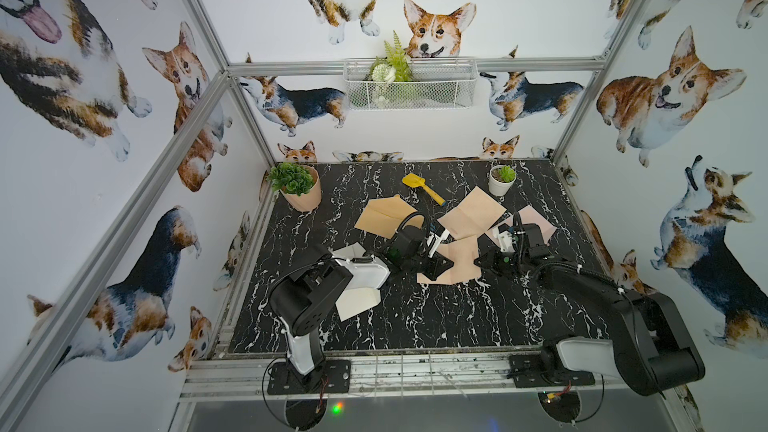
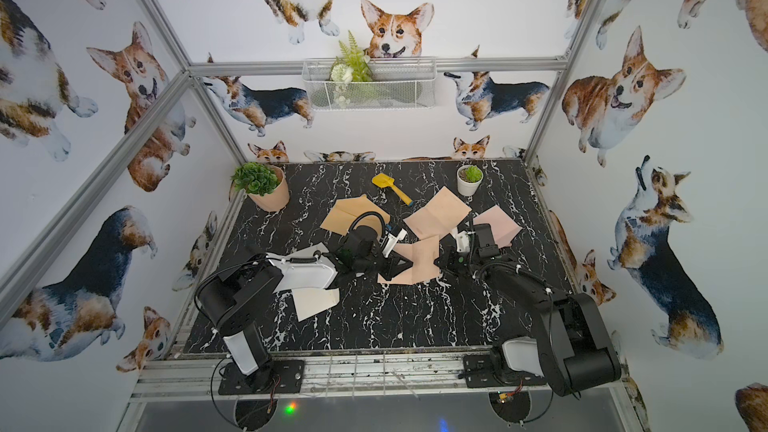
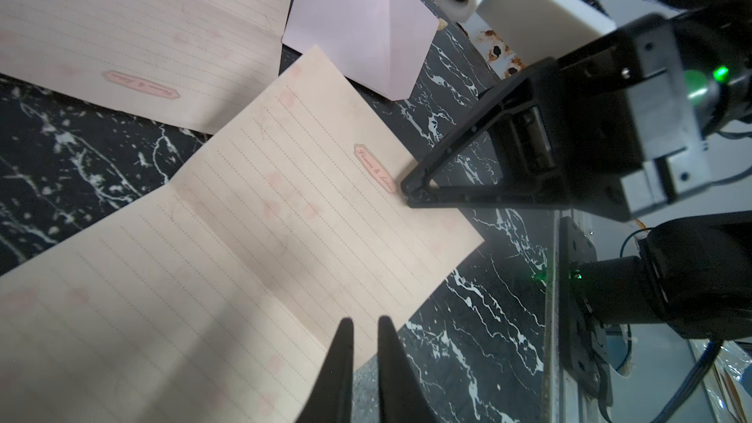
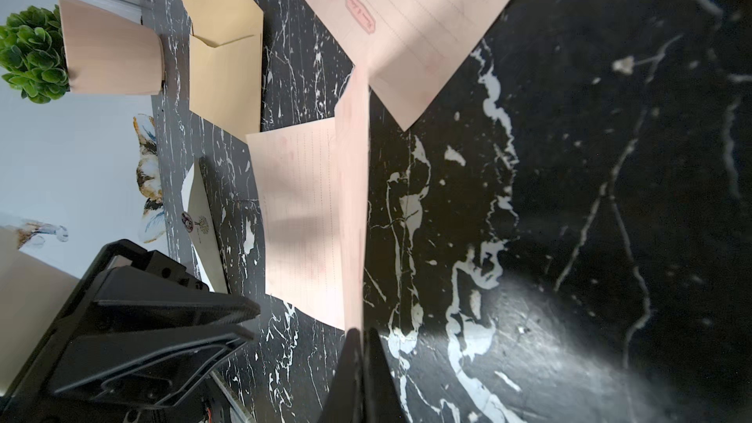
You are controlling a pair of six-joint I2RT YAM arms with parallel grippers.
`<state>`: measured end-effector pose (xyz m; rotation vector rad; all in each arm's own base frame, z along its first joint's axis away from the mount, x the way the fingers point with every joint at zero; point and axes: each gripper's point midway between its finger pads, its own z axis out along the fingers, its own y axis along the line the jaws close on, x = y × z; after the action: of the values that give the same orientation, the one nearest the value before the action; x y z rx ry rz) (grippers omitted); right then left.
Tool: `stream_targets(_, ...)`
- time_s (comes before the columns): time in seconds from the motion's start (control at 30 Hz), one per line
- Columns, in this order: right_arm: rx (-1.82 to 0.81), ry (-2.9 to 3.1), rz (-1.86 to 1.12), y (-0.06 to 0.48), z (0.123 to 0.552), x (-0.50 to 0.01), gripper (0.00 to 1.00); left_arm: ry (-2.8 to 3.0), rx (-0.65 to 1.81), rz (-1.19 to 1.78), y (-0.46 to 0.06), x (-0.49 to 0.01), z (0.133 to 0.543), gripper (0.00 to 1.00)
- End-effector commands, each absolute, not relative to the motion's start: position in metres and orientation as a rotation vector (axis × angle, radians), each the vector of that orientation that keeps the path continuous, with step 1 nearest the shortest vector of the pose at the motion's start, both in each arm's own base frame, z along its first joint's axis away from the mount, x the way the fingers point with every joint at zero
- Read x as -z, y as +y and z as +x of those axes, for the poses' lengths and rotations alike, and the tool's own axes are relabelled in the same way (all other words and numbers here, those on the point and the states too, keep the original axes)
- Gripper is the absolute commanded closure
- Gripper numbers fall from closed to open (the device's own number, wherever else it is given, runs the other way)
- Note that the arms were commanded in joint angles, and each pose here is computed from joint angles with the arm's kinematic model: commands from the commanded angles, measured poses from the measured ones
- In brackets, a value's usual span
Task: Take the letter paper out of the envelope
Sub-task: Unfold the letter paper at the center of the board.
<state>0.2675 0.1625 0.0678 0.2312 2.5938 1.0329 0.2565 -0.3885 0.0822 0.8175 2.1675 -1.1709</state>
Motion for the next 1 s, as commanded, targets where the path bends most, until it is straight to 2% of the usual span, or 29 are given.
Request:
stream_targets(0.0,-1.025,2.599,0.211,0.162,0.267,-0.064,1.00,2.196,1.152,0.829,-0.387,-0.075,0.255,0.84)
stream_targets(0.07,-1.027,2.600,0.214,0.163,0.267,-0.063,1.00,2.188,1.137,0.831,-0.393,-0.082,0.263,0.84)
stream_targets(0.3,-1.013,2.604,0.210,0.161,0.268,-0.061,1.00,2.322,1.017,0.851,-0.389,-0.058,0.270,0.86)
stream_targets(0.83,-0.945,2.628,0.207,0.153,0.266,-0.051,1.00,2.520,0.745,0.948,-0.369,-0.024,0.282,1.00)
stream_targets(0.97,-0.939,2.640,0.213,0.152,0.266,-0.046,1.00,2.577,0.693,0.998,-0.366,-0.013,0.282,1.00)
